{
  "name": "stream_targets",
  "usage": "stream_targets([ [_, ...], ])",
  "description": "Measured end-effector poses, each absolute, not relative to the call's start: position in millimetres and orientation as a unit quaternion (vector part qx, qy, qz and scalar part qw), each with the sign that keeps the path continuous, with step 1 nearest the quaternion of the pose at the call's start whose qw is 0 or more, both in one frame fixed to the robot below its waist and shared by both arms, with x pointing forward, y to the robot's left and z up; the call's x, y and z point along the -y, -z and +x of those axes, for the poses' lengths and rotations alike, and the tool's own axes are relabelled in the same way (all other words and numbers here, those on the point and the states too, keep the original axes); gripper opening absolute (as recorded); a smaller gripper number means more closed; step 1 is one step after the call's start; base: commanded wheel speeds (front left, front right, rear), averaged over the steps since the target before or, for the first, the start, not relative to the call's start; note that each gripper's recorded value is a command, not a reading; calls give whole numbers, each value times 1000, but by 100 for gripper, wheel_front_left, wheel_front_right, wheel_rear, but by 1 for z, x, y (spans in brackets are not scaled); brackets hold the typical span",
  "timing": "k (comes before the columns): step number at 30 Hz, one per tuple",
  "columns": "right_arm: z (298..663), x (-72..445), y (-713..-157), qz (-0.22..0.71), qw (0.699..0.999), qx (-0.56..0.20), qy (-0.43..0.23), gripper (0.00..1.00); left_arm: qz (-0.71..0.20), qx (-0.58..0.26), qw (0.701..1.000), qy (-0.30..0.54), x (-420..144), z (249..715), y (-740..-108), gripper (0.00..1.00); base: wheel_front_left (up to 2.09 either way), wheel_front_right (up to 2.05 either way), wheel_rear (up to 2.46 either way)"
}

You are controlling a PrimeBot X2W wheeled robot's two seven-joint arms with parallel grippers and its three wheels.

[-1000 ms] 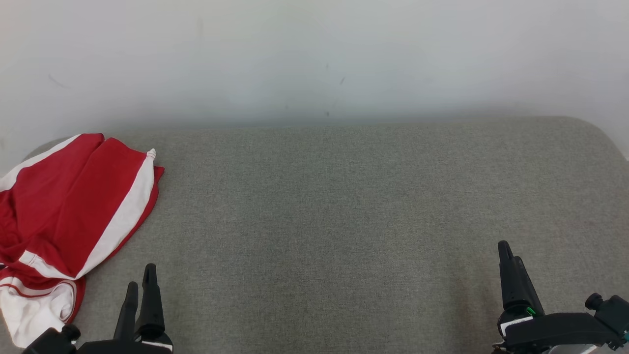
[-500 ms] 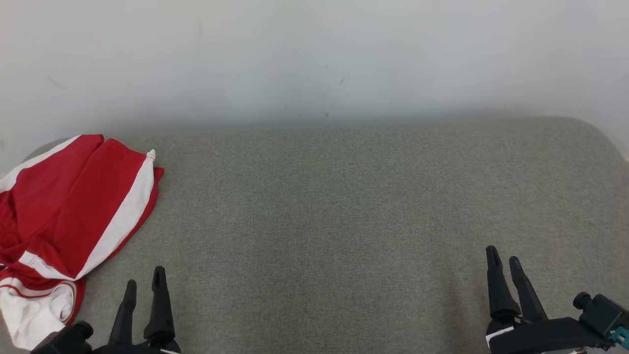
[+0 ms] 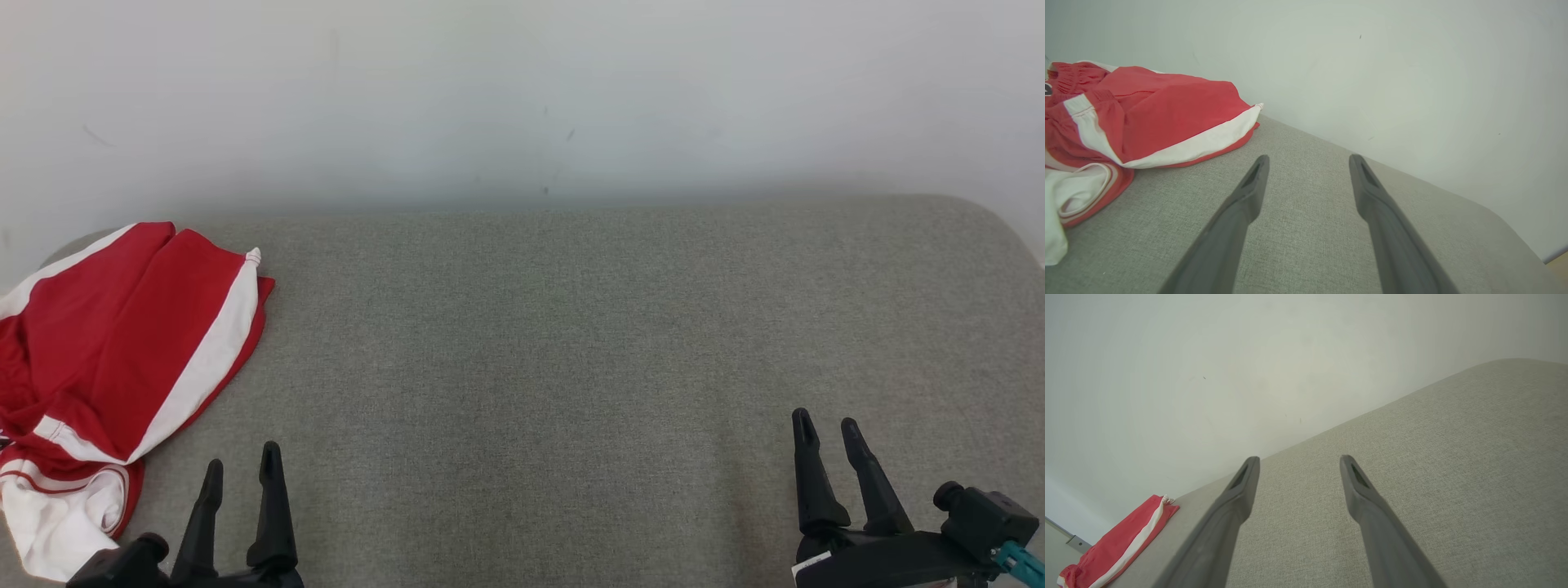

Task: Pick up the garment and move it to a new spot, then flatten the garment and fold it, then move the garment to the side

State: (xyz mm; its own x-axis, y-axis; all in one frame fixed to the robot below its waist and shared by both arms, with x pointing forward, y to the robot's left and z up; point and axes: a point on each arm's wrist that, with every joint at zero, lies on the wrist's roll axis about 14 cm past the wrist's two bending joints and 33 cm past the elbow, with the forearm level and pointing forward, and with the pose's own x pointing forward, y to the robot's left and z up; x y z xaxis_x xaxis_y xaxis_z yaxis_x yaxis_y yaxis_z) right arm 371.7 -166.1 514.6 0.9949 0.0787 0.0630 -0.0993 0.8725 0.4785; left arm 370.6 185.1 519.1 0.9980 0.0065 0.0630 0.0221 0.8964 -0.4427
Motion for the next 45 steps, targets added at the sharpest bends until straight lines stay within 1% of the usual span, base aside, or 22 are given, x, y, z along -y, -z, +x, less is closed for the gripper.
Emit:
stream_targets([
  [15,370,159,-520,174,982,37,-63,100,-154,52,987,8,-184,368,-527,100,0,0,0],
  [31,368,160,-524,109,990,53,-69,100,-91,75,993,14,-183,366,-536,100,0,0,0],
  [45,367,161,-526,77,993,63,-70,100,-71,84,993,31,-178,362,-538,100,0,0,0],
])
